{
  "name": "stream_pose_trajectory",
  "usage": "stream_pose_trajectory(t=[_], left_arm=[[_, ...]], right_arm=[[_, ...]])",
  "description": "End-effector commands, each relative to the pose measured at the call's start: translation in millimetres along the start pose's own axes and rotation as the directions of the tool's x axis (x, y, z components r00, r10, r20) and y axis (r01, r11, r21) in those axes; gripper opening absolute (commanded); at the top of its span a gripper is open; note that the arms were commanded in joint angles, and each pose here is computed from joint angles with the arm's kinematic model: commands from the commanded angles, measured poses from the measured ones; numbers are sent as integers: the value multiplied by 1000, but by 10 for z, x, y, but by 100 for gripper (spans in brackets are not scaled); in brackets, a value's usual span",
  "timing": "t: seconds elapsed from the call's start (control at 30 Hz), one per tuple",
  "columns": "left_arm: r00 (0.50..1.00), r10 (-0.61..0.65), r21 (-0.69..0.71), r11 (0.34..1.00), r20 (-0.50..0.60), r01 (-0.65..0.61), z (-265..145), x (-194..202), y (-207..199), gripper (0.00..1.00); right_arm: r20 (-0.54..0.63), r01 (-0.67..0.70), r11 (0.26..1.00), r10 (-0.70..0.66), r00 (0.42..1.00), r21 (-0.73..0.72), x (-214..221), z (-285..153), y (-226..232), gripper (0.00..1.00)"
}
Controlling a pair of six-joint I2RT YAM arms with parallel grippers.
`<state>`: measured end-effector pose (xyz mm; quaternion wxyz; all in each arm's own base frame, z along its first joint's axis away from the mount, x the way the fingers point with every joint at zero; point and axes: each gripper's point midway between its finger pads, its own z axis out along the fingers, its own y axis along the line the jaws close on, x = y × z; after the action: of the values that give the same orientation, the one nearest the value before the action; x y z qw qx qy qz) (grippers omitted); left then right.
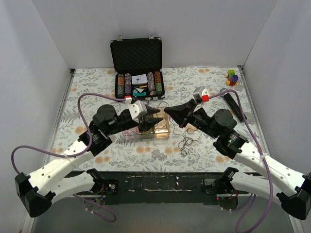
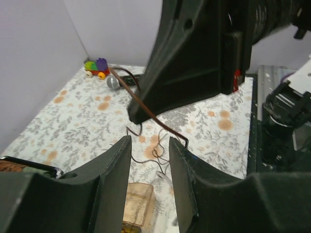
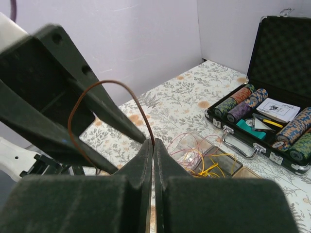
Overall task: Untangle the cables
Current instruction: Untie the cable.
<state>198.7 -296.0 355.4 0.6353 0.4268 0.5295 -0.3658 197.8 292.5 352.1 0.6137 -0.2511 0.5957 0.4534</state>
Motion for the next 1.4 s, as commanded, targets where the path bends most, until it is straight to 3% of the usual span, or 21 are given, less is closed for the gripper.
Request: stream_pose_trajectory(t=[0.0, 0.17, 0.27, 0.4, 0.5, 0.67, 0.83, 0.93, 1.0, 1.13, 1.17, 1.27, 1.37], left_arm=[[998, -39, 112, 993, -56, 45, -14, 303, -233, 36], [999, -19, 33, 999, -30, 20, 49, 412, -85, 38], [1000, -21, 16, 1000, -5, 21, 120, 387, -32, 55], [998, -45, 21, 999, 45, 45, 213, 243, -10, 63], [998, -48, 71, 996, 32, 46, 241, 233, -84, 77], [997, -20, 86, 996, 79, 13, 222, 106, -103, 80], [990, -44, 51, 998, 137, 38, 310, -59, -6, 73], [991, -71, 88, 994, 112, 61, 374, -44, -41, 68], [991, -77, 129, 990, 105, 64, 386, -36, -108, 54], [989, -115, 130, 986, 95, 102, 402, -68, -106, 1], [989, -118, 126, 986, 93, 106, 404, -106, -94, 0], [986, -144, 98, 986, 88, 135, 387, -207, -29, 0], [984, -142, 92, 987, 106, 132, 369, -391, 34, 0]], right_arm=[[102, 9, 998, -3, 995, -55, -452, 2, 183, 1], [108, -19, 994, 31, 994, -107, -501, 21, 287, 1], [117, -33, 990, 49, 992, -134, -542, 29, 341, 1], [125, -42, 984, 64, 990, -172, -600, 35, 417, 1], [142, -40, 984, 65, 988, -173, -669, 23, 431, 1], [150, -56, 980, 86, 985, -193, -740, 1, 485, 1], [140, -106, 969, 139, 980, -223, -730, 3, 538, 1], [147, -109, 967, 145, 978, -229, -731, -13, 547, 1], [156, -108, 967, 146, 977, -230, -766, -26, 554, 1], [154, -107, 974, 139, 978, -197, -762, -45, 504, 1], [146, -108, 979, 134, 980, -171, -725, -38, 456, 1], [96, -106, 993, 111, 989, -54, -539, -56, 242, 45], [15, -89, 992, 88, 996, 92, -217, -159, -38, 64]])
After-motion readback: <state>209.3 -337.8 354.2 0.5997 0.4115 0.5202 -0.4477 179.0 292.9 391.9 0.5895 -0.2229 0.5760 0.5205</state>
